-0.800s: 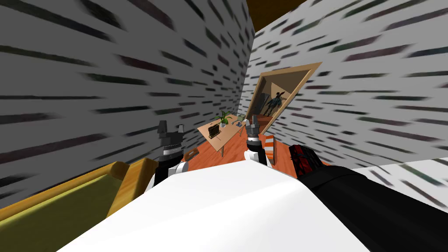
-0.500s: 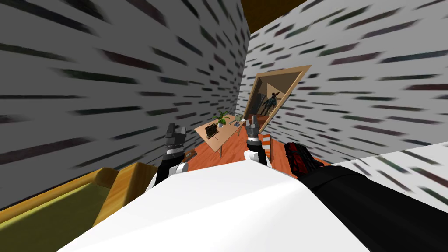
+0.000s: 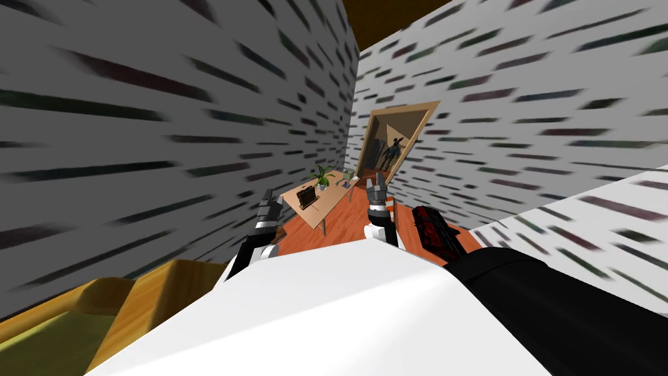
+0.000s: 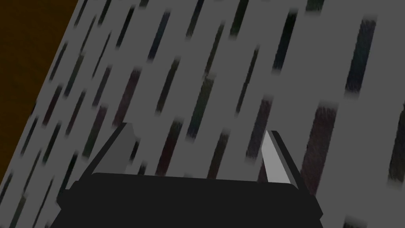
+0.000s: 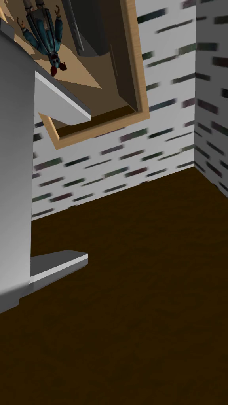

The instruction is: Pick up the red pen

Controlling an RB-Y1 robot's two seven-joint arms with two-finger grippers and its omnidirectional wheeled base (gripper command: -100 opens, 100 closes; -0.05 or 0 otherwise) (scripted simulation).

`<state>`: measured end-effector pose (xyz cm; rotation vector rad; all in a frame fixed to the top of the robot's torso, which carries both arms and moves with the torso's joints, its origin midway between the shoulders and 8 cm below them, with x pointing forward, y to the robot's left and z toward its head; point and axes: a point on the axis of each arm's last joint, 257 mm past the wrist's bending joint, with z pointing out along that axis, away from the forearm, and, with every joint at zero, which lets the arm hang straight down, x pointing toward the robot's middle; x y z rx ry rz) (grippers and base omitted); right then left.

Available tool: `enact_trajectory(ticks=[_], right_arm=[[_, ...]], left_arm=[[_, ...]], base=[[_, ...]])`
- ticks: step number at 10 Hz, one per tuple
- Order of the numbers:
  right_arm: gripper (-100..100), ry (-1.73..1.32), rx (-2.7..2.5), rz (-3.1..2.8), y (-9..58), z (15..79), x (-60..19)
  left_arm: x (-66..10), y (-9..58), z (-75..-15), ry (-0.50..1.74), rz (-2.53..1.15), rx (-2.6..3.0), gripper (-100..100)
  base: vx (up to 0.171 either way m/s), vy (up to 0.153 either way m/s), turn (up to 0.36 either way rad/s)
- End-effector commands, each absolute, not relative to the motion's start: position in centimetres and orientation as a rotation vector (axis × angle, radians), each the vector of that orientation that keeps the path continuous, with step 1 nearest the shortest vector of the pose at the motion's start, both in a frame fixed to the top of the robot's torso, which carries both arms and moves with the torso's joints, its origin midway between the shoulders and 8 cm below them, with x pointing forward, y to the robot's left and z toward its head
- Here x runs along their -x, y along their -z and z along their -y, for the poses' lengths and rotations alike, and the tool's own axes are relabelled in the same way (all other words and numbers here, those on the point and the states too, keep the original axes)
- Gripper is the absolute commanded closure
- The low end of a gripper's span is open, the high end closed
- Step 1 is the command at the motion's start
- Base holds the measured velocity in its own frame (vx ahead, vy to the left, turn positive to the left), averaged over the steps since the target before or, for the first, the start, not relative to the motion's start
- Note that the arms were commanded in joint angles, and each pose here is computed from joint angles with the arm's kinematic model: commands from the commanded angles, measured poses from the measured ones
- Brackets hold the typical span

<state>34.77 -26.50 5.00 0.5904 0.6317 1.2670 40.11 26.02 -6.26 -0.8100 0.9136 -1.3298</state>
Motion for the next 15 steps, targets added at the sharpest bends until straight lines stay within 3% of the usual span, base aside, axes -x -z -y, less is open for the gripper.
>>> enact_trajectory(ticks=[1,15], right_arm=[[0,-1.267,-0.590,-0.632,-5.0,26.5,-34.8],[0,-1.267,-0.590,-0.632,-5.0,26.5,-34.8]], left_arm=[[-40.7,7.8,-26.4,1.316,-0.951,0.837,-100],[-42.3,26.5,-29.2,1.098,-1.445,1.174,-100]], base=[[0.009,-0.061,-0.034],[0.029,-0.060,-0.129]])
